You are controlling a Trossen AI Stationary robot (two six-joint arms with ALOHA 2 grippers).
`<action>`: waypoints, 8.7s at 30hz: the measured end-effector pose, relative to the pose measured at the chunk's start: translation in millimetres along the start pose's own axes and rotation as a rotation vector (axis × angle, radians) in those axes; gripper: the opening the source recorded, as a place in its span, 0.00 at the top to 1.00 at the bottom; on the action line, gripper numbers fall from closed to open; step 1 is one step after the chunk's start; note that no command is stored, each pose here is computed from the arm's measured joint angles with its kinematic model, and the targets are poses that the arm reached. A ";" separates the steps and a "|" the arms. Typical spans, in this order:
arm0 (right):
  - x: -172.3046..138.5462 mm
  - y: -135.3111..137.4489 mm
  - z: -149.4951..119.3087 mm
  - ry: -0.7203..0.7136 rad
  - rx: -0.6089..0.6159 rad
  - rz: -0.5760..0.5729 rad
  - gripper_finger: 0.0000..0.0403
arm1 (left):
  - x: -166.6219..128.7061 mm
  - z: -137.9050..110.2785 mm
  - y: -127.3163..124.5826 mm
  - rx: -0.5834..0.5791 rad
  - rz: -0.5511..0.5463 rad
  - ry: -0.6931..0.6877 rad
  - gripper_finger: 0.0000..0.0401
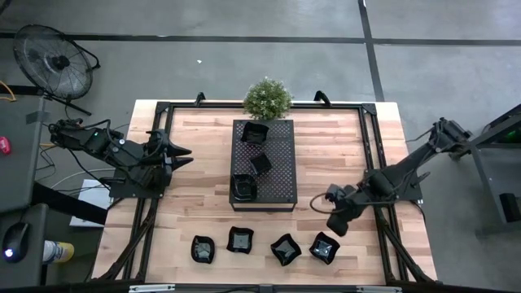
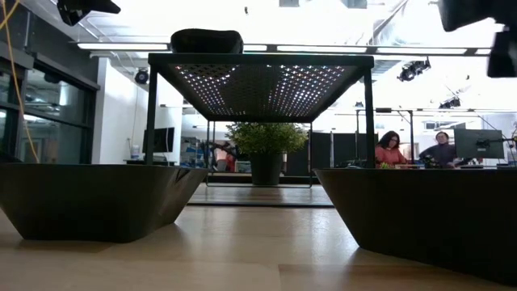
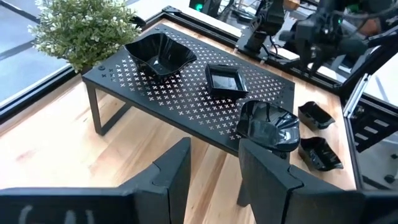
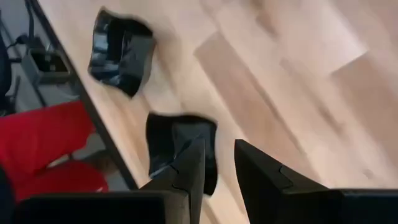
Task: Pick & Place Mini shaped plates
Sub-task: Stack the distorted square plate on top of the distorted square plates on the shelf
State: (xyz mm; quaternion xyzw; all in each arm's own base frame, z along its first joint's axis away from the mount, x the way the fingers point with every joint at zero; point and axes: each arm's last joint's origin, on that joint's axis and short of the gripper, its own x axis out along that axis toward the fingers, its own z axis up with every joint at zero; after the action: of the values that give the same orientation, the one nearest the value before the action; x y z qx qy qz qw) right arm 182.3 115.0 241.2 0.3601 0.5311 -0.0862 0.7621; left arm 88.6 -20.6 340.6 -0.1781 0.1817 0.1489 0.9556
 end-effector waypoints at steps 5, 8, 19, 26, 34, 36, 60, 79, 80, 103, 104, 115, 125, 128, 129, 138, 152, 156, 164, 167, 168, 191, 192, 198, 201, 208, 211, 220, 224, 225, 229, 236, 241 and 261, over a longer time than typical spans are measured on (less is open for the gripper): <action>9.6 3.6 -13.3 0.028 -0.011 0.069 0.79 | 0.0 0.1 0.0 -0.018 0.000 -0.001 0.67; 11.6 8.4 -18.7 0.014 -0.022 0.121 0.79 | 0.0 0.1 0.0 -0.019 0.000 -0.001 0.67; 42.9 30.4 -40.5 0.132 -0.062 0.245 0.79 | 0.0 -1.5 -0.5 -0.016 -0.032 0.034 0.67; 70.7 36.5 -49.5 0.227 -0.029 0.165 0.80 | -0.1 -3.7 -0.2 -0.005 -0.049 0.068 0.67; 49.6 59.9 -42.3 0.248 -0.107 -0.043 0.80 | -0.1 -3.7 -0.2 0.020 -0.052 0.069 0.67; 45.5 64.3 -40.7 0.208 -0.151 -0.125 0.80 | -0.1 -3.7 -0.3 0.024 -0.052 0.069 0.67; 81.0 62.9 -47.3 0.080 -0.189 -0.351 0.79 | -0.3 -6.3 0.3 0.113 -0.075 0.107 0.67; 90.1 49.7 -66.2 0.062 -0.143 -0.368 0.79 | -0.6 -8.1 1.3 0.131 -0.075 0.128 0.67; 90.1 49.5 -66.2 0.062 -0.145 -0.370 0.79 | -0.6 -8.1 1.3 0.131 -0.075 0.128 0.67; 99.9 38.9 -65.1 0.038 -0.097 -0.319 0.80 | -0.6 -8.1 1.3 0.131 -0.076 0.129 0.67; 99.5 39.0 -64.7 0.037 -0.096 -0.318 0.80 | -0.6 -8.1 1.2 0.131 -0.076 0.129 0.67; 93.1 40.6 -62.6 0.037 -0.096 -0.293 0.99 | -0.6 -8.1 1.2 0.131 -0.076 0.129 0.67; 93.5 42.8 -63.2 0.058 -0.082 -0.267 0.99 | -0.6 -8.1 1.3 0.131 -0.076 0.128 0.67; 93.6 43.3 -63.3 0.060 -0.074 -0.263 1.00 | -0.6 -8.1 1.3 0.131 -0.076 0.129 0.67; 93.1 43.4 -63.2 0.061 -0.066 -0.260 1.00 | -0.6 -8.1 1.3 0.131 -0.075 0.128 0.67; 66.3 44.6 -58.6 0.027 0.011 -0.207 1.00 | -0.6 -8.1 1.3 0.131 -0.075 0.128 0.67; 41.9 35.1 -46.1 0.003 0.089 -0.235 1.00 | -0.6 -8.1 1.3 0.131 -0.074 0.128 0.67; 41.5 34.6 -42.9 0.021 0.104 -0.233 1.00 | -0.6 -8.1 1.3 0.131 -0.074 0.128 0.67; 29.3 33.6 -40.6 -0.007 0.134 -0.201 1.00 | -0.6 -8.3 0.9 0.131 -0.086 0.135 0.67; 21.2 31.7 -39.3 -0.034 0.156 -0.190 1.00 | -0.6 -8.3 0.9 0.132 -0.088 0.136 0.67; 18.3 31.1 -38.7 -0.043 0.162 -0.185 1.00 | -0.6 -8.3 0.9 0.132 -0.088 0.136 0.67; -41.1 10.7 -28.9 -0.150 0.208 -0.062 1.00 | -0.6 -8.0 0.6 0.127 -0.093 0.134 0.67; -43.8 9.7 -28.0 -0.161 0.208 -0.053 1.00 | -0.6 -8.0 0.6 0.124 -0.092 0.135 0.67; -59.7 1.8 -19.9 -0.218 0.208 -0.007 1.00 | -0.6 -8.0 0.6 0.119 -0.092 0.135 0.67; -67.1 -1.3 -15.4 -0.234 0.208 0.021 1.00 | -0.6 -8.0 0.6 0.113 -0.092 0.135 0.67; -104.2 4.4 6.4 -0.366 0.195 0.055 1.00 | -0.6 -8.0 0.6 0.112 -0.091 0.134 0.67; -122.8 6.9 20.8 -0.455 0.229 0.069 1.00 | -0.7 -7.9 0.5 0.112 -0.092 0.133 0.67; -147.3 5.6 64.6 -0.685 0.386 0.077 1.00 | -0.3 -3.6 -0.1 0.098 -0.053 0.065 0.67; -139.7 11.7 90.0 -0.761 0.425 0.097 1.00 | -0.2 -2.4 0.2 0.095 -0.029 0.039 0.67; -137.1 13.2 96.7 -0.779 0.432 0.101 1.00 | -0.2 -2.0 0.3 0.094 -0.021 0.032 0.67; -124.6 19.9 126.3 -0.860 0.458 0.134 1.00 | -0.2 -1.5 0.8 0.093 -0.001 0.018 0.67; -98.9 25.1 175.6 -0.979 0.516 0.199 1.00 | -0.2 -1.2 1.2 0.094 0.014 0.008 0.67; -76.7 22.0 202.1 -1.004 0.557 0.212 1.00 | -0.2 -0.5 0.8 0.089 0.010 0.002 0.67; -47.0 -8.5 233.3 -0.892 0.724 0.180 1.00 | 0.0 2.5 -1.3 0.067 -0.005 -0.027 0.67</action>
State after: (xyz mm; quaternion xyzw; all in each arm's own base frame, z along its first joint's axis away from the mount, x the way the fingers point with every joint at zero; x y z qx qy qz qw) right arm 332.5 -52.4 319.4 0.5704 0.0628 -0.3407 0.7448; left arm 89.7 -20.9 343.1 -0.1446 0.1734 0.1426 0.9637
